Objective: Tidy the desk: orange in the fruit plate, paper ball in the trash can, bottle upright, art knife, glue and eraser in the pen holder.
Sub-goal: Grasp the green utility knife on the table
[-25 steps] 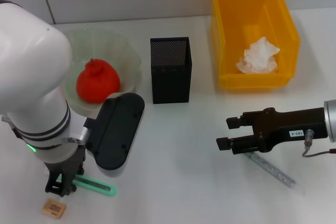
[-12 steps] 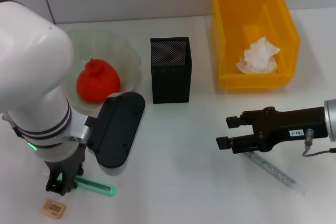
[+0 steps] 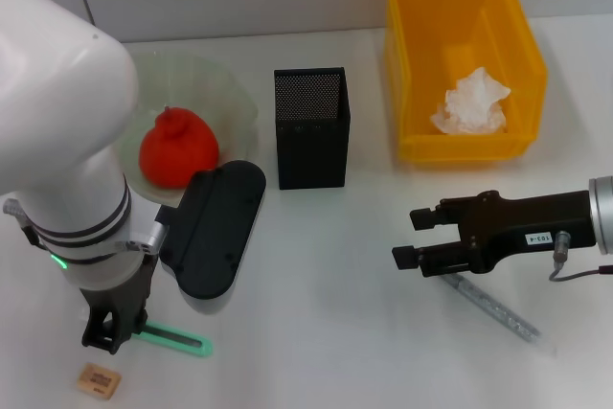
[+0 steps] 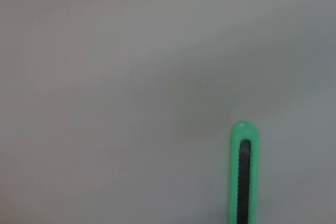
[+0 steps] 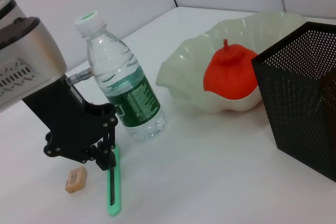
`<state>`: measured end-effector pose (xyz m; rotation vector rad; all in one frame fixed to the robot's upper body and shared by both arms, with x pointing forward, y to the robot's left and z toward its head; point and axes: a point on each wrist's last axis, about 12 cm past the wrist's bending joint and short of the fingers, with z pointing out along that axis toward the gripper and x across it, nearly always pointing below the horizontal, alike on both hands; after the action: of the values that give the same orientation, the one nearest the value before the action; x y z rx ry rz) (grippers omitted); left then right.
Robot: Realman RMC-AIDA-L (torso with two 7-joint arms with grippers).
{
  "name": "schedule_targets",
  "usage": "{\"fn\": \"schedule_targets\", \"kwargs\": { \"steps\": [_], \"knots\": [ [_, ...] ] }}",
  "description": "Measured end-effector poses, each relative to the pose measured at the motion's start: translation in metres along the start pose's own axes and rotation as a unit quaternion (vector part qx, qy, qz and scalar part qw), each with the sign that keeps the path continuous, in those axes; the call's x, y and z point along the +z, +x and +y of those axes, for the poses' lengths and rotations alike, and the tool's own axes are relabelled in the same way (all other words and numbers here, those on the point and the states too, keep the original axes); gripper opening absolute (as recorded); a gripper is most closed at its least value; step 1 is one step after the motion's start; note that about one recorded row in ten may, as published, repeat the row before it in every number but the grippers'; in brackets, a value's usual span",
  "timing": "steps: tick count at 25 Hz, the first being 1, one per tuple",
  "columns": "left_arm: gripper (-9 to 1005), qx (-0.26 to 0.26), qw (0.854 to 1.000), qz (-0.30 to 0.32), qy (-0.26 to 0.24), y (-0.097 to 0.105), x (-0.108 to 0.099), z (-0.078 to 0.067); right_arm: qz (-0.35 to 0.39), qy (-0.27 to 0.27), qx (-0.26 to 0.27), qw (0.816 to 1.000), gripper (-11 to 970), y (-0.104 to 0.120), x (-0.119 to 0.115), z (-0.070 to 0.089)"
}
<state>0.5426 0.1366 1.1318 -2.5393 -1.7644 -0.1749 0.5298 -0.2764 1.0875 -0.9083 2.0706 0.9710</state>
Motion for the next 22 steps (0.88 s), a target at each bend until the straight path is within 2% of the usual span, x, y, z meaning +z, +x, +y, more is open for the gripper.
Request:
{"fn": "schedule_targets", "kwargs": {
  "steps": [2,3,22],
  "knots": [
    [138,0.0,1.0,0.0,0.0,0.0,0.0,-0.0001,0.0,0.0,0.0,1.0,756,-0.0003,0.0,0.0],
    [56,-0.001,1.0,0.0,0.001,-0.0001,0.0002,-0.0003,0.0,0.0,-0.001,1.0,756,-0.0006,0.0002,-0.0001],
    [60,0.001,1.0,-0.001,-0.008,-0.0014,-0.0028,0.001,0.0,0.003,-0.001,1.0,757,-0.0001,0.0003,-0.0011]
  ]
}}
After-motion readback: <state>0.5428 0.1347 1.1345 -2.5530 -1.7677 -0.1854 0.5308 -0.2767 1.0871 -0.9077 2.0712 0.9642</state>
